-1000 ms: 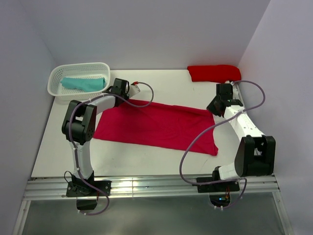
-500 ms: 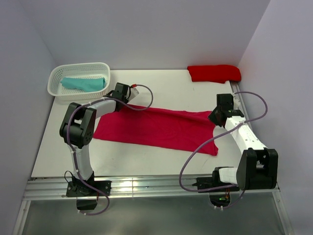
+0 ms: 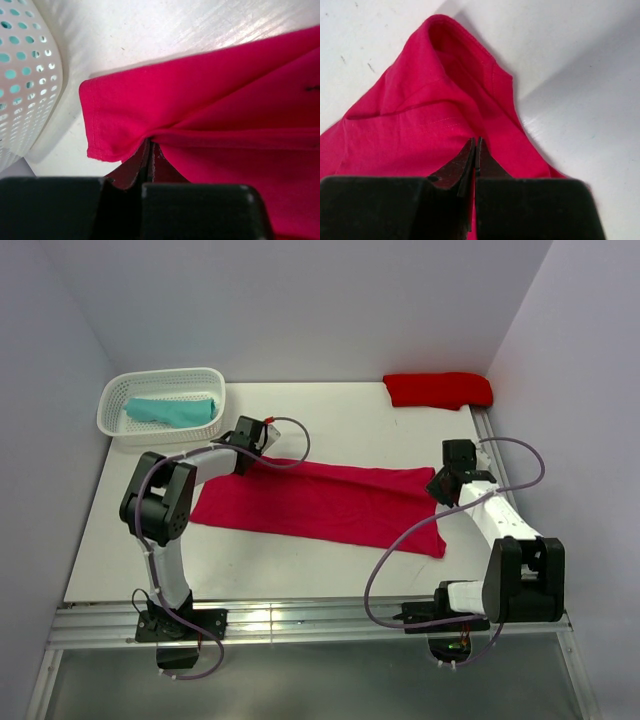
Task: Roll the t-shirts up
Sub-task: Fold the tshirt
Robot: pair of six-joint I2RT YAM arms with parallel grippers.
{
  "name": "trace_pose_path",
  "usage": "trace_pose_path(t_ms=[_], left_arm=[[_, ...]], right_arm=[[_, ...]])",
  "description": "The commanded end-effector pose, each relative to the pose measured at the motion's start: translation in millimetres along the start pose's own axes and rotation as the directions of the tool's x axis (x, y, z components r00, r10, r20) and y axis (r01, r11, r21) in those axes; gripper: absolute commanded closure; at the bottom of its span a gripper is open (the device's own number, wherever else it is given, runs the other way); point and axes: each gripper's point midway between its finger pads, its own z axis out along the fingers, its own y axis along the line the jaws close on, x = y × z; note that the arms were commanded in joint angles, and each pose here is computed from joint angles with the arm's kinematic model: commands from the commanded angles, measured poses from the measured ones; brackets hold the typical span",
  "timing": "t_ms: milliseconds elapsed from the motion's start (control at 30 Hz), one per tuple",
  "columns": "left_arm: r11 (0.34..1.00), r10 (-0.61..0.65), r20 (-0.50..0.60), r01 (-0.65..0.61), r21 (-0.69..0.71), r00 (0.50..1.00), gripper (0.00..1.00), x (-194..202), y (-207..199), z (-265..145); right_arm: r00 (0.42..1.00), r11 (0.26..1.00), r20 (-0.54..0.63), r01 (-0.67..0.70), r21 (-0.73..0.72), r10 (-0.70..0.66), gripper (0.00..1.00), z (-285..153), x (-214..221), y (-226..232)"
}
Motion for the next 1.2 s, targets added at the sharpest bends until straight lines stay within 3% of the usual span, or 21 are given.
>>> trace_pose_path(t_ms=[0,533,1167], left_arm=[[0.996,-0.071,0.034,0.072,-0.051,0.997,1.00,-10.2,17.1,-20.8],[0.995,-0.049,-0.025,0.047,-0.085,0.998,1.00,-4.6,16.8,-44.8],[0.999,-0.029,-0.085,0.027,-0.023,0.996,1.00,30.4,-15.6,-50.1]], right_arm=[[0.999,0.999,0.032,-0.030,0.025,0.029,1.00,6.7,-8.2,-12.2],[0.998,0.999,0.038,-0.044,0.012,0.044,1.00,3.0,-12.1,-21.7],[0.999,0.999,0.025,-0.047,0.006,0.046,1.00,-2.2,1.5,-33.8]])
